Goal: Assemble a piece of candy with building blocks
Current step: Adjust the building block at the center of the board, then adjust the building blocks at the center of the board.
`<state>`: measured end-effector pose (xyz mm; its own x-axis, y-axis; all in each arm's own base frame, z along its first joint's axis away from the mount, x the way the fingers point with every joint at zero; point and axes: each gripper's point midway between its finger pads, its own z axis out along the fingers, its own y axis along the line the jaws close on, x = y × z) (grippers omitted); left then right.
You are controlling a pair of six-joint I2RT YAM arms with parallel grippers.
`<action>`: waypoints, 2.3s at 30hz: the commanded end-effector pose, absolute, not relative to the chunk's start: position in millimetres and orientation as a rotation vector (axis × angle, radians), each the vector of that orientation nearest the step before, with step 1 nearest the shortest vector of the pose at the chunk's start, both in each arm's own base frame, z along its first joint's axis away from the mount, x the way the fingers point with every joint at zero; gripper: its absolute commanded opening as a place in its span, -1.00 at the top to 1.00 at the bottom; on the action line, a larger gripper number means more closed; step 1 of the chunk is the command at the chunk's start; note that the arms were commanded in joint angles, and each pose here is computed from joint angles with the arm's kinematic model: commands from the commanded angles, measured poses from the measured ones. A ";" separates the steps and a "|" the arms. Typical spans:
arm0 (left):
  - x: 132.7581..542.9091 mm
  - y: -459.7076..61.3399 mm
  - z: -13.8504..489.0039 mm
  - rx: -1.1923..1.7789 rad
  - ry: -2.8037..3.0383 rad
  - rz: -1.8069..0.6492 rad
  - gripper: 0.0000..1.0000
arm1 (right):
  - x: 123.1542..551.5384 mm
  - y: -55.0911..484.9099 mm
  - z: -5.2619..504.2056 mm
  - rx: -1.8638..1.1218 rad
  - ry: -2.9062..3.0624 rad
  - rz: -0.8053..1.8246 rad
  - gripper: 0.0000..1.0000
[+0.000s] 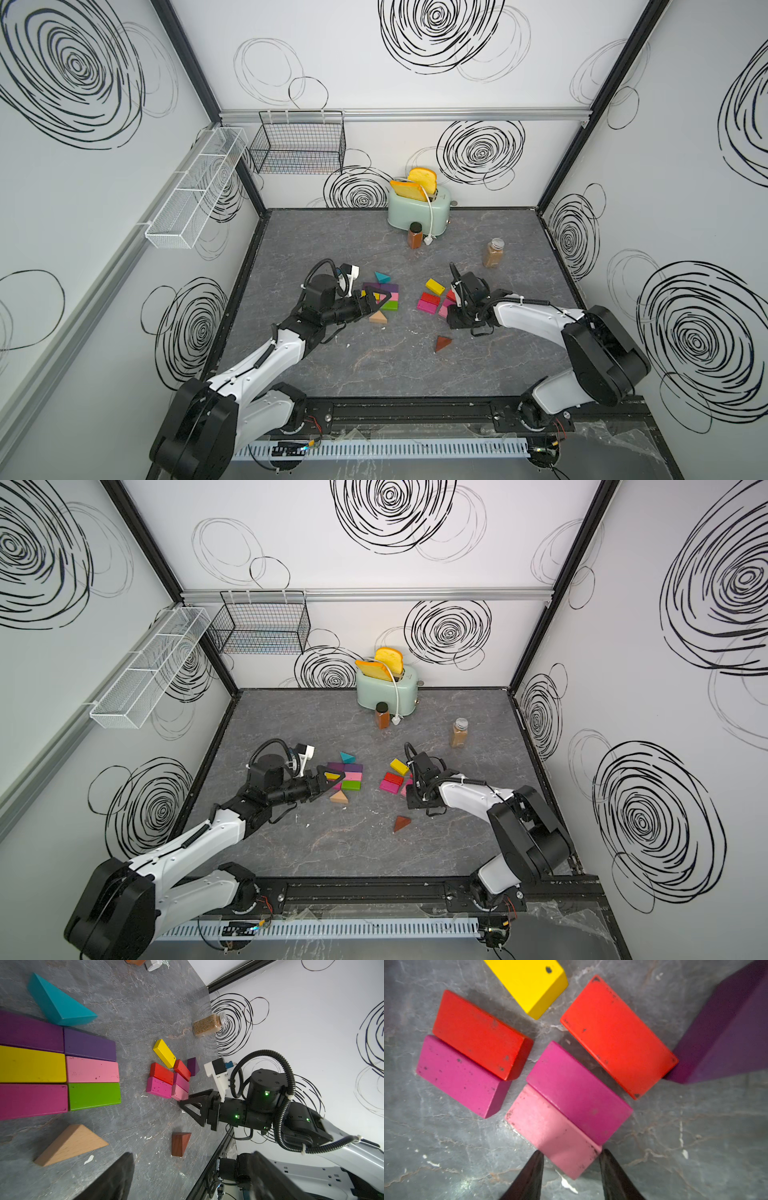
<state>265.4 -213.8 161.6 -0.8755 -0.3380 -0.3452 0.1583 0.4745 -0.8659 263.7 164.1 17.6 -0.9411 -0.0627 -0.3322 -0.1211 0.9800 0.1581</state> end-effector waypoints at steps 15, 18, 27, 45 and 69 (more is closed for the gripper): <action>272.7 -217.3 181.2 -0.107 2.183 -1.411 -0.82 | 268.4 153.7 12.8 -0.128 2.803 0.195 0.05; 271.7 -217.2 180.3 -0.099 2.189 -1.405 -0.82 | 265.3 156.6 29.1 -0.157 2.779 0.171 -0.04; 260.4 -239.8 172.7 0.013 2.292 -1.298 -0.83 | 274.2 163.0 128.6 -0.179 2.573 0.186 -0.59; 260.6 -339.0 110.7 -0.018 2.449 -1.216 -0.80 | 434.2 178.2 66.7 -0.541 2.611 0.132 -0.64; 296.6 -377.8 51.9 -0.106 2.556 -1.132 -0.82 | 435.1 183.4 11.2 -0.754 2.689 0.048 -0.44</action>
